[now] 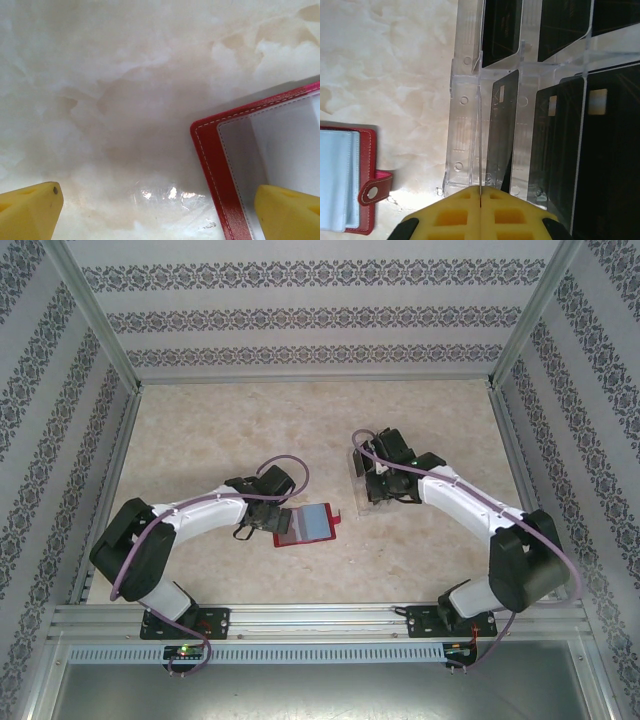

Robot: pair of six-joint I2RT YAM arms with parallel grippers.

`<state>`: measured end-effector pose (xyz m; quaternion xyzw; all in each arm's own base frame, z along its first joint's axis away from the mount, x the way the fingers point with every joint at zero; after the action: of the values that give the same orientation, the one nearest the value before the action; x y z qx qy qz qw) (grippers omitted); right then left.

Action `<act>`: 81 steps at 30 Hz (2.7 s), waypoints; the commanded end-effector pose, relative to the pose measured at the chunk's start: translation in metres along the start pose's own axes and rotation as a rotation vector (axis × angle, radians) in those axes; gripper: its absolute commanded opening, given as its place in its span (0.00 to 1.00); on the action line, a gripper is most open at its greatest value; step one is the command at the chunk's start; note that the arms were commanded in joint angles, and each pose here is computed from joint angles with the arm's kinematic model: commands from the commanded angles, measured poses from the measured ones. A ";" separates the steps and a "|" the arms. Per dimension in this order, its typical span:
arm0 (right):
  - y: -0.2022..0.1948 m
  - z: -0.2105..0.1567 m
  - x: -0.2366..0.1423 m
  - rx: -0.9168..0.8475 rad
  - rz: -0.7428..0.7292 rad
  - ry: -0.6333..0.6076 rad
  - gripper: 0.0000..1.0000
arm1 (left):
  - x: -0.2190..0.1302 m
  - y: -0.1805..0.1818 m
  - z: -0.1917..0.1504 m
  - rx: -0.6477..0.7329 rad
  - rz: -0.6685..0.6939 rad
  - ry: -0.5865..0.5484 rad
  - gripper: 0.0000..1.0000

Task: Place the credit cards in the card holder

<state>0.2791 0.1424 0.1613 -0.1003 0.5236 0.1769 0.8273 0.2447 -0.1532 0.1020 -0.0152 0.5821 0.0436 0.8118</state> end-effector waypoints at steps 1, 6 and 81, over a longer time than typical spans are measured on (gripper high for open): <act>0.002 -0.007 0.010 -0.033 -0.008 0.034 0.00 | -0.013 -0.001 0.001 0.009 0.001 -0.010 0.99; 0.003 -0.010 0.018 -0.033 -0.003 0.054 0.00 | -0.014 0.000 0.001 0.010 0.003 -0.013 0.99; 0.137 -0.026 0.040 -0.006 0.311 0.073 0.58 | 0.000 0.011 -0.012 0.011 0.064 0.003 0.99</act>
<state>0.2186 0.2633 0.1246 -0.0444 0.5597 0.3072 0.7684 0.2387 -0.1436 0.1040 0.0027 0.5801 0.0625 0.8121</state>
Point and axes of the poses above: each hand's point on the last joint's axis, 136 mm out from that joint toward the fingers, its own x axis out along the fingers, its own y axis along the line the jaws close on, z = x × y, the point moved 7 cm from there along -x, back along the fingers, and after that the axes turned 13 degrees about -x, right-handed, at the moved point
